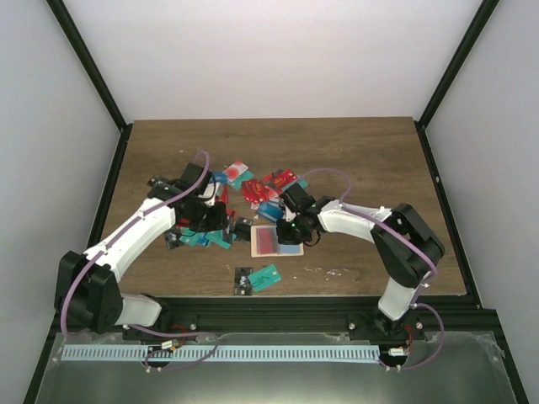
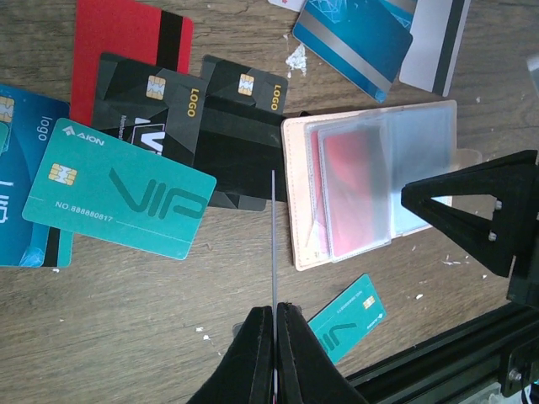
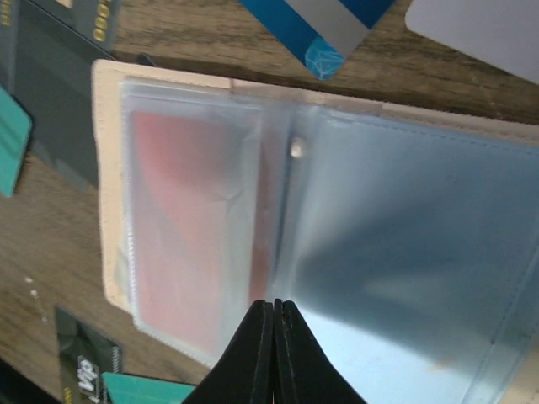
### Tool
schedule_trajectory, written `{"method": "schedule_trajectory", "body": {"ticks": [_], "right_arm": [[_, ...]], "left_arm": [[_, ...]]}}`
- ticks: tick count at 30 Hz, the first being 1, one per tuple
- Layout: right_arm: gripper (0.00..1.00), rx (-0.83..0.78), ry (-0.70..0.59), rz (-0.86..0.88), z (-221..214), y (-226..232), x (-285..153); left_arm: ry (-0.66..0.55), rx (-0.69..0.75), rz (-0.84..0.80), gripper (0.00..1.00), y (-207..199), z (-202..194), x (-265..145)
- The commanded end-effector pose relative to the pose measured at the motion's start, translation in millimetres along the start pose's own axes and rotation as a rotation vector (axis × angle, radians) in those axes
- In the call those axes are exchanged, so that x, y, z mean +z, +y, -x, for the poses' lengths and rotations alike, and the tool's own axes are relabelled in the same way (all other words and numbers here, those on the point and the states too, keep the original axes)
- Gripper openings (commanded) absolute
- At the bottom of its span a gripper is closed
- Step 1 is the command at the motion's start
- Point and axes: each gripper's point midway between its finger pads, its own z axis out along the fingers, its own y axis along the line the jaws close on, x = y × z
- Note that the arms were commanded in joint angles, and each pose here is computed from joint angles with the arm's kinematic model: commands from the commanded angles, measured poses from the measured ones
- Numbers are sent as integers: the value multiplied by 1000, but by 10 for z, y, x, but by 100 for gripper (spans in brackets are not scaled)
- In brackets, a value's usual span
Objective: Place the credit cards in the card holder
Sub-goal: Insert the credit card into the card holder.
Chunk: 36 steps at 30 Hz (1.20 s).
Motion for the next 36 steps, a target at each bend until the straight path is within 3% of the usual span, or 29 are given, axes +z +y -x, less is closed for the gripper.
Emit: {"method": "schedule_trajectory", "body": {"ticks": [1, 11, 16, 20, 24, 29, 36], "right_arm": [[3, -21, -8, -58, 55, 16, 49], [3, -44, 25, -53, 29, 145, 196], [12, -49, 44, -37, 4, 205, 245], [28, -47, 52, -9, 10, 264, 265], [31, -55, 58, 21, 31, 341, 256], [38, -94, 25, 47, 113, 479, 36], [47, -82, -49, 130, 246, 546, -446]], "left_arm": [[21, 21, 27, 4, 78, -37, 27], [32, 37, 32, 4, 104, -33, 32], [38, 43, 22, 4, 93, -43, 29], [43, 47, 4, 4, 62, -53, 32], [43, 41, -18, 4, 21, -47, 25], [34, 40, -68, 4, -86, -19, -13], [48, 45, -275, 4, -457, 49, 16]]}}
